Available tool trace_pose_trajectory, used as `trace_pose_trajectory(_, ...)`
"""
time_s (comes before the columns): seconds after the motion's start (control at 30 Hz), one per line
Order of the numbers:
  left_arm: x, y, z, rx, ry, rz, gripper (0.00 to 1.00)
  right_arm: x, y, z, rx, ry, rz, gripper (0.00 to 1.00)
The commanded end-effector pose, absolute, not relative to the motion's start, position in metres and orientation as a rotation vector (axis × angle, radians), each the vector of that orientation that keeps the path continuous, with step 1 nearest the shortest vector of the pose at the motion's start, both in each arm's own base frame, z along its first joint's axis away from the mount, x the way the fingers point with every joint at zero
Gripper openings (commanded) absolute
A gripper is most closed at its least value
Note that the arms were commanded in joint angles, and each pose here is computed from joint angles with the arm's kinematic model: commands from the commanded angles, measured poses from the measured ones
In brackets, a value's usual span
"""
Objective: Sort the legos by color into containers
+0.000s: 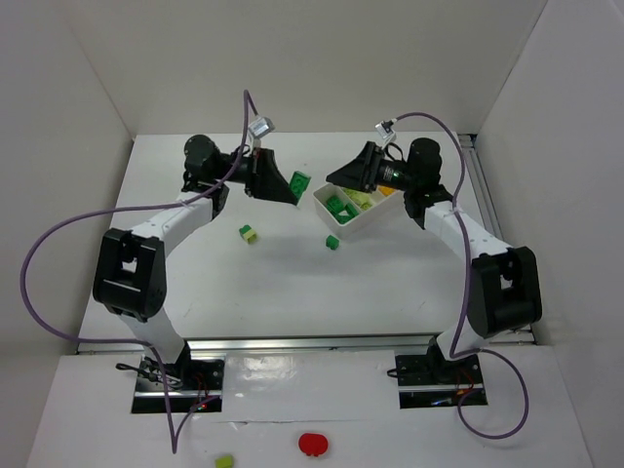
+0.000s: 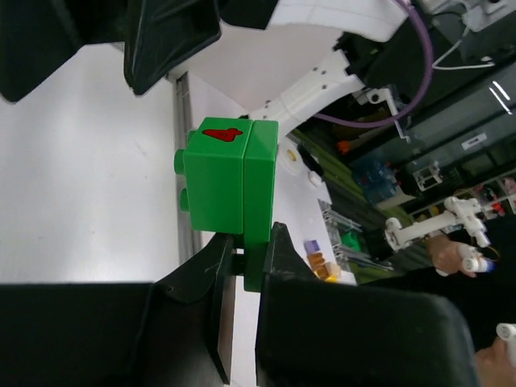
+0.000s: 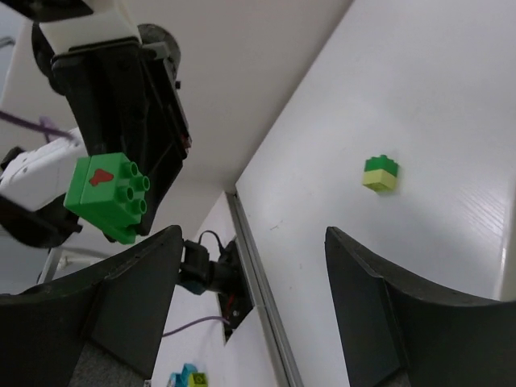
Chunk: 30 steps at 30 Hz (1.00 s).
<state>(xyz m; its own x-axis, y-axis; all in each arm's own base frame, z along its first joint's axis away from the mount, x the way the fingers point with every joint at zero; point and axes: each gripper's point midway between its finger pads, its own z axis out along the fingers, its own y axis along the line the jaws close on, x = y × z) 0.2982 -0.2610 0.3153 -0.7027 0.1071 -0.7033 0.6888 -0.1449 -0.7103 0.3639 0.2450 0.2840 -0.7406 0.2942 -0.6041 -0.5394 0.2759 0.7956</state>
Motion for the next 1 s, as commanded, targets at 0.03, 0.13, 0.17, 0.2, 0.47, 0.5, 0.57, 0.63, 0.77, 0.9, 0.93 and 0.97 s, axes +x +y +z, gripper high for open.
trace_pose_trajectory(0.03, 0.275, -0.252, 0.340, 1.166, 1.614, -1.795, 0.00, 0.342, 0.251, 0.330, -0.453, 1.699, 1.602, 0.79)
trace_pose_trajectory(0.13, 0.282, -0.254, 0.340, 1.141, 1.646, -1.801, 0.00, 0.351, 0.253, 0.325, -0.435, 1.724, 1.531, 0.79)
trace_pose_trajectory(0.17, 0.294, -0.256, 0.322, 1.102, 1.722, -1.845, 0.00, 0.355, 0.251, 0.316, -0.382, 1.799, 1.513, 0.79)
trace_pose_trajectory(0.2, 0.300, -0.253, 0.312, 1.065, 1.798, -1.865, 0.00, 0.367, 0.247, 0.310, -0.350, 1.816, 1.425, 0.79)
trace_pose_trajectory(0.47, 0.336, -0.210, 0.234, 0.633, 1.957, -1.990, 0.00, 0.389, 0.213, 0.269, -0.106, 1.994, 1.123, 0.79)
trace_pose_trajectory(0.5, 0.338, -0.211, 0.234, 0.621, 1.951, -1.996, 0.00, 0.391, 0.208, 0.267, -0.084, 2.003, 1.107, 0.80)
trace_pose_trajectory(0.57, 0.342, -0.207, 0.230, 0.599, 1.957, -1.995, 0.00, 0.389, 0.207, 0.262, -0.084, 2.026, 1.101, 0.80)
trace_pose_trajectory(0.63, 0.346, -0.207, 0.232, 0.618, 1.962, -1.985, 0.00, 0.391, 0.206, 0.256, -0.079, 2.043, 1.085, 0.80)
trace_pose_trajectory(0.77, 0.367, -0.205, 0.252, 0.670, 1.929, -1.939, 0.00, 0.393, 0.206, 0.256, -0.079, 2.043, 1.085, 0.80)
trace_pose_trajectory(0.9, 0.409, -0.206, 0.288, 0.671, 1.860, -1.910, 0.00, 0.398, 0.208, 0.264, -0.088, 2.020, 1.084, 0.80)
trace_pose_trajectory(0.93, 0.420, -0.207, 0.296, 0.668, 1.849, -1.904, 0.00, 0.397, 0.211, 0.268, -0.099, 2.017, 1.090, 0.80)
trace_pose_trajectory(0.97, 0.439, -0.209, 0.291, 0.592, 1.886, -1.935, 0.00, 0.396, 0.211, 0.266, -0.096, 2.026, 1.090, 0.80)
